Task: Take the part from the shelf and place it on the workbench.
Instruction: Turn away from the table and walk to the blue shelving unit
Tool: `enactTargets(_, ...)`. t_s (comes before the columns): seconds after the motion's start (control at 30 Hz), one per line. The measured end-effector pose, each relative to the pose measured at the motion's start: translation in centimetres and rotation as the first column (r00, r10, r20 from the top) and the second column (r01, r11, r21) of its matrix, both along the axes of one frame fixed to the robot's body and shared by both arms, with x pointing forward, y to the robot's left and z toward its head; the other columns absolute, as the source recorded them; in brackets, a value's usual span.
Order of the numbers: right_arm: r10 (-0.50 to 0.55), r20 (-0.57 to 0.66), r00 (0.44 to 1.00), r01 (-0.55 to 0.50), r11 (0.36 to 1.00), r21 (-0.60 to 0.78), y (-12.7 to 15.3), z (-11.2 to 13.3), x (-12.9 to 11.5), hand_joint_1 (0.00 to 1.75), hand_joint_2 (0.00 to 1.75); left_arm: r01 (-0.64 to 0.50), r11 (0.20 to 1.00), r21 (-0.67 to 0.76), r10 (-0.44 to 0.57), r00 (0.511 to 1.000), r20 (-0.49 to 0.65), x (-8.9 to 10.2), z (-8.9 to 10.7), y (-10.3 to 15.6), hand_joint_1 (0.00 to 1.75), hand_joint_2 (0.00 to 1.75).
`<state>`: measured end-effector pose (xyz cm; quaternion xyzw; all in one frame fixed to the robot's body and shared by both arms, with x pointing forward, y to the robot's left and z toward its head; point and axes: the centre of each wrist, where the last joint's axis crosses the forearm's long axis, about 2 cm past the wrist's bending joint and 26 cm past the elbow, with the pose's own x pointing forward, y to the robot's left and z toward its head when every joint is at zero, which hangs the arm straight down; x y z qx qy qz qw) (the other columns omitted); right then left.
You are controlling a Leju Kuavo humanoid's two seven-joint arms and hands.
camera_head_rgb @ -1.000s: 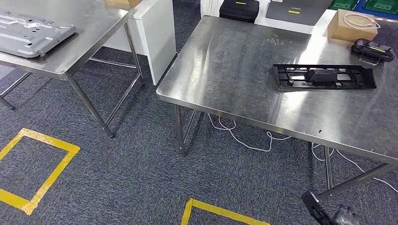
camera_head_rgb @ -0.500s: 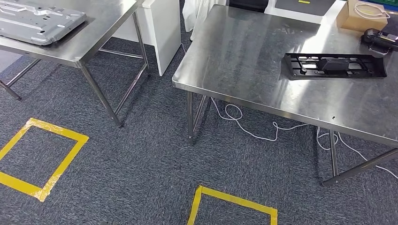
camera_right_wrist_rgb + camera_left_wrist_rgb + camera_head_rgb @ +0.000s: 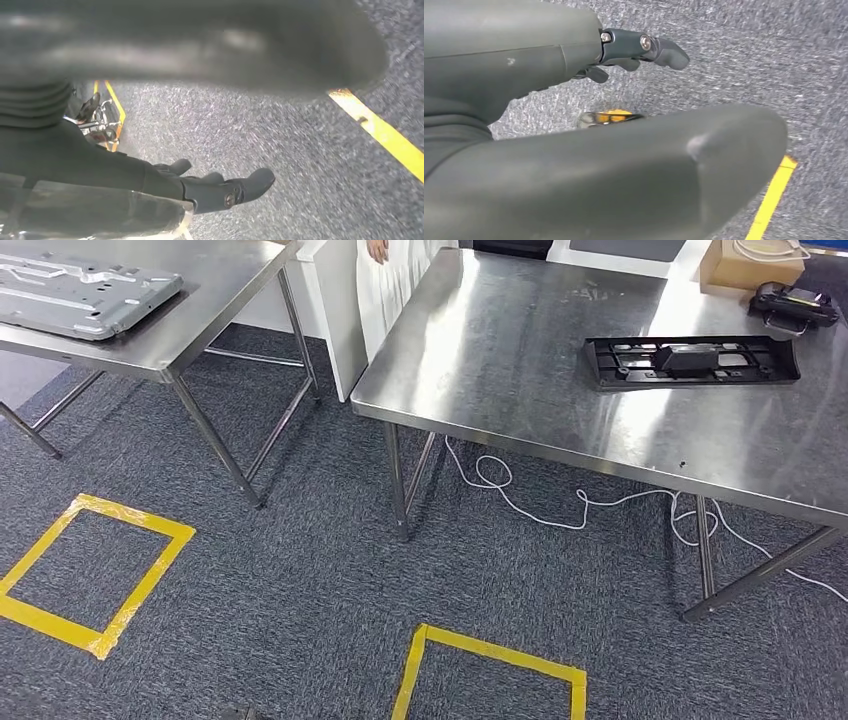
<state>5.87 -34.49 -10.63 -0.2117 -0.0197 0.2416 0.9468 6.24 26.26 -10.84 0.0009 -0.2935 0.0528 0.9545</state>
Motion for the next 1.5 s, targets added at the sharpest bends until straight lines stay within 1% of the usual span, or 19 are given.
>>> enactTargets(0.23, -0.002, 0.015, 1.0, 0.001, 0.999, 0.054, 1.7, -0.2, -0.3, 0.0, 1.75, 0.005, 1.0, 0.006, -0.005, 1.0, 0.004, 0.3, 0.0, 0.3, 0.0, 0.0)
enactTargets(0.4, -0.041, 0.029, 0.999, 0.039, 0.996, 0.083, 2.6, -0.3, -0.8, 0.0, 1.75, 0.011, 1.0, 0.005, -0.011, 1.0, 0.007, 0.4, 0.1, 0.0, 0.0, 0.0)
enactTargets(0.53, -0.017, 0.028, 0.999, 0.014, 0.994, 0.11, 3.1, -0.4, -1.0, 0.0, 1.75, 0.02, 1.0, 0.01, -0.02, 1.0, 0.0, 0.4, 0.1, -0.1, 0.0, 0.0)
enactTargets(0.73, -0.002, 0.014, 1.0, -0.001, 0.987, 0.16, 4.4, -0.4, -0.8, 0.0, 1.75, 0.029, 0.999, 0.029, -0.028, 0.999, -0.014, 1.6, 0.3, -0.8, 0.0, 0.0)
enactTargets(0.9, -0.001, 0.003, 1.0, 0.0, 0.982, 0.19, 5.5, -0.4, -1.0, 0.0, 1.75, 0.057, 0.998, 0.028, -0.057, 0.998, -0.021, 1.9, 0.4, -1.0, 0.0, 0.0)
enactTargets(1.23, 0.021, -0.025, 0.999, -0.015, 0.976, 0.216, 5.8, -0.5, -1.1, 0.0, 1.75, 0.057, 0.998, 0.028, -0.056, 0.998, -0.019, 2.5, 0.5, -0.9, 0.0, 0.0)
enactTargets(1.5, 0.036, -0.032, 0.999, -0.028, 0.977, 0.212, 5.0, -0.5, -1.0, 0.0, 1.75, 0.048, 0.999, 0.016, -0.048, 0.999, -0.01, 2.6, 0.6, -1.4, 0.0, 0.0)
